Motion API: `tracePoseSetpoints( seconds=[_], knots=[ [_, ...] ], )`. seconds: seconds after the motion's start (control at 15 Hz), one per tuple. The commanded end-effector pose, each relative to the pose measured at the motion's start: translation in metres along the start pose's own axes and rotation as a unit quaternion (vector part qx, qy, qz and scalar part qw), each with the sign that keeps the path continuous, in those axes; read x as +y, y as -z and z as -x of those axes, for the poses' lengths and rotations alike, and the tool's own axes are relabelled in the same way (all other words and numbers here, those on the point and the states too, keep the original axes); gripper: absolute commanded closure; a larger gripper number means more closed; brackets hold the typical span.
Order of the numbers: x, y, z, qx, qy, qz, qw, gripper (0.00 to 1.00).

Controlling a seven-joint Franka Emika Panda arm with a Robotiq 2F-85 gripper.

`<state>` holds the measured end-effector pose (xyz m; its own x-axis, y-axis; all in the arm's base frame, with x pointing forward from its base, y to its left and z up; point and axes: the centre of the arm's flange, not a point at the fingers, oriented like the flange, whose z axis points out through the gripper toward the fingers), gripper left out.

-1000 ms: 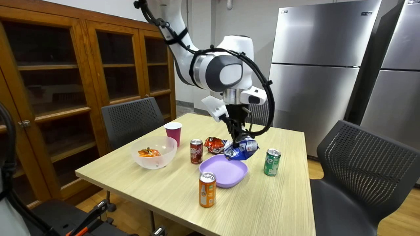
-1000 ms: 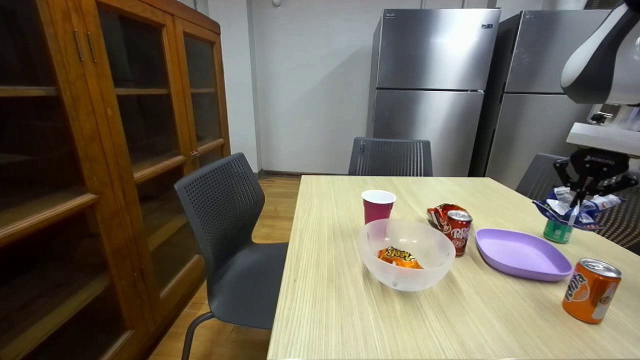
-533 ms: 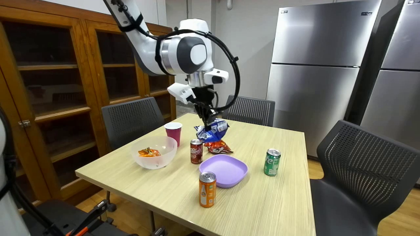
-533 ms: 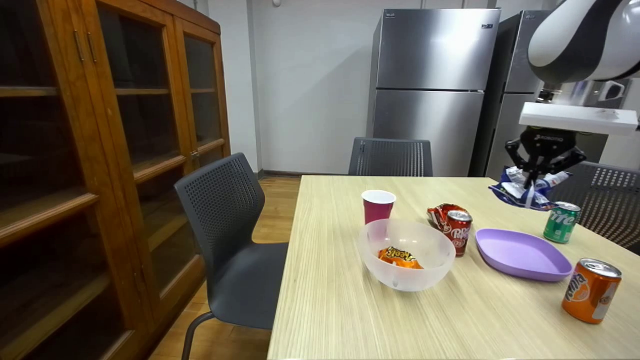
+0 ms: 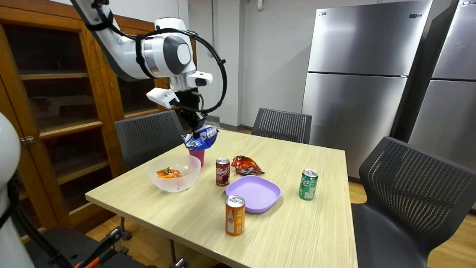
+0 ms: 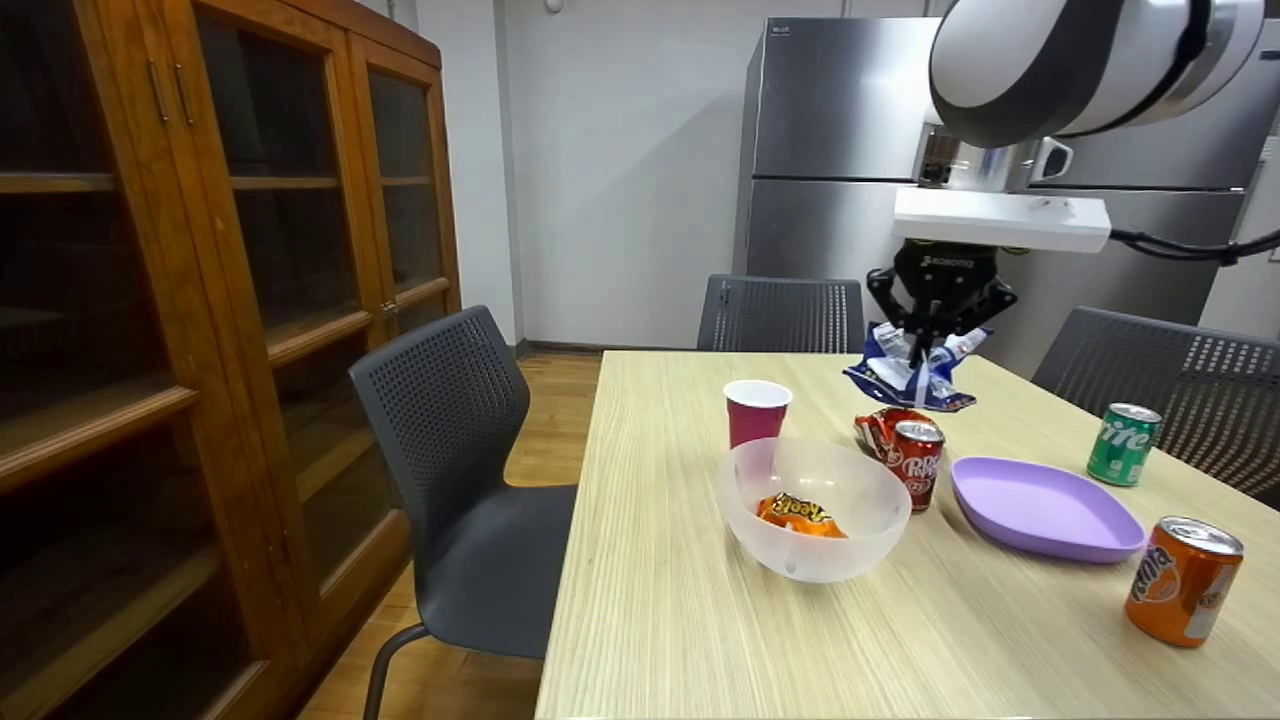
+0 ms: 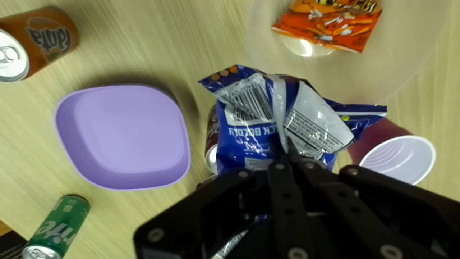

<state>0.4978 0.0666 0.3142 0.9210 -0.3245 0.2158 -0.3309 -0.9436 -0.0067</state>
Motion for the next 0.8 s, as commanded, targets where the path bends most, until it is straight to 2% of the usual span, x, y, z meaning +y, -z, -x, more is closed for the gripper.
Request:
tracePoseSetpoints(
  seconds=[0.0, 0.33, 0.73],
  knots=[
    [-0.045, 0.003, 0.018, -0.016, 0.028, 0.005, 0.9994, 1.0],
    [-0.081, -0.016, 0.037, -0.043, 0.064, 0.026, 0.9967, 1.0],
    [-0.099, -0.048, 0.036, -0.078, 0.072, 0.055, 0.9929, 1.0]
  ],
)
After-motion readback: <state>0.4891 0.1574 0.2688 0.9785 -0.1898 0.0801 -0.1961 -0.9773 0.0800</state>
